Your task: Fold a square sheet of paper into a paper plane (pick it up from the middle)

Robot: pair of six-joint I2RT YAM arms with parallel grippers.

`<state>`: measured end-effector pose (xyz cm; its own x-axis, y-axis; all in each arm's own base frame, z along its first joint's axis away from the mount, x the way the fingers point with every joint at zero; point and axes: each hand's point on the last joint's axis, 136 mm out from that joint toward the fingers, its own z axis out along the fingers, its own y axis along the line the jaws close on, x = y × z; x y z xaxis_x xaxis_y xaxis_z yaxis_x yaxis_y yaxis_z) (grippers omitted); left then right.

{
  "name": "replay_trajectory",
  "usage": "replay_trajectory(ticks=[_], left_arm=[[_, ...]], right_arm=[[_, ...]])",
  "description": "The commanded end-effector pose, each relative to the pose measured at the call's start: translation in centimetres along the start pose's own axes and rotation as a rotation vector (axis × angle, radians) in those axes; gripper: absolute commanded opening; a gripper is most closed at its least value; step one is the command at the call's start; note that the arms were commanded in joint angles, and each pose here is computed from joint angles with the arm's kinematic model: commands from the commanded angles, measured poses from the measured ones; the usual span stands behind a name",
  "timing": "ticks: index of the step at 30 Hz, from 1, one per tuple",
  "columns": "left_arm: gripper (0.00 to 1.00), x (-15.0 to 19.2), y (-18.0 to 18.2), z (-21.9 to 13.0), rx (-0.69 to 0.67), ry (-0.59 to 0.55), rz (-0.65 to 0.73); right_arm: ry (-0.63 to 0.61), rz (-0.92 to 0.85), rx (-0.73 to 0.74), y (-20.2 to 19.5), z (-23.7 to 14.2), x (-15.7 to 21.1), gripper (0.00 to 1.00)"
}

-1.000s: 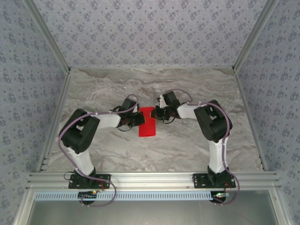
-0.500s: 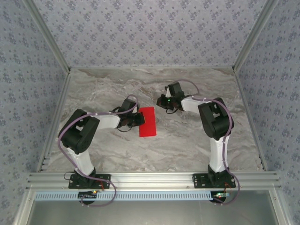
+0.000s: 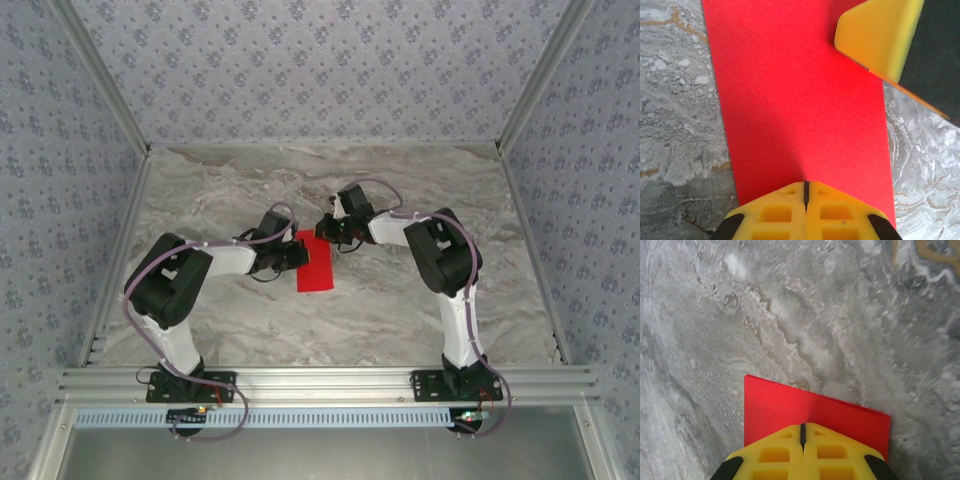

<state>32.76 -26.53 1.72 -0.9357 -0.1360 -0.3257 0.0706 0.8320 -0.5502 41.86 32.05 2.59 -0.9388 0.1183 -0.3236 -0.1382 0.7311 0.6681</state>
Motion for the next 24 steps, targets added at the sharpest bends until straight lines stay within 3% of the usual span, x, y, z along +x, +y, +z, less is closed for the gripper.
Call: replay_trajectory(ticks=[1,4,8,11,16,24], left_arm=[[0.00,7.2,7.8,-0.1,-0.271,0.207,-0.080],[0.00,7.5,7.9,-0.2,-0.270,0.208,-0.084],[0.00,7.2,7.7,-0.2,-0.264,0.203,-0.091],[0.00,6.4,6.4,-0.2,-0.216,0.185,-0.108],[0.01,3.2,1.9,-1.0,-0.095,0.143,-0.086],[0.12,-2.8,-5.2,-2.7,0.082,0.052,0.032]], right_arm=[[-0.034,0.053,0.136,-4.5,-0.1,-1.6,0.00],[-0.077,0.063,0.162,-5.8,-1.6,-4.1,0.00],[-0.097,0.001,0.116,-3.8,-3.9,-5.6,0.00],[-0.043,-0.048,0.045,-1.2,-4.8,-3.2,0.00],[0.071,-0.041,0.001,-0.5,-5.4,3.3,0.00],[0.115,-0.048,-0.060,0.7,-6.4,7.3,0.00]])
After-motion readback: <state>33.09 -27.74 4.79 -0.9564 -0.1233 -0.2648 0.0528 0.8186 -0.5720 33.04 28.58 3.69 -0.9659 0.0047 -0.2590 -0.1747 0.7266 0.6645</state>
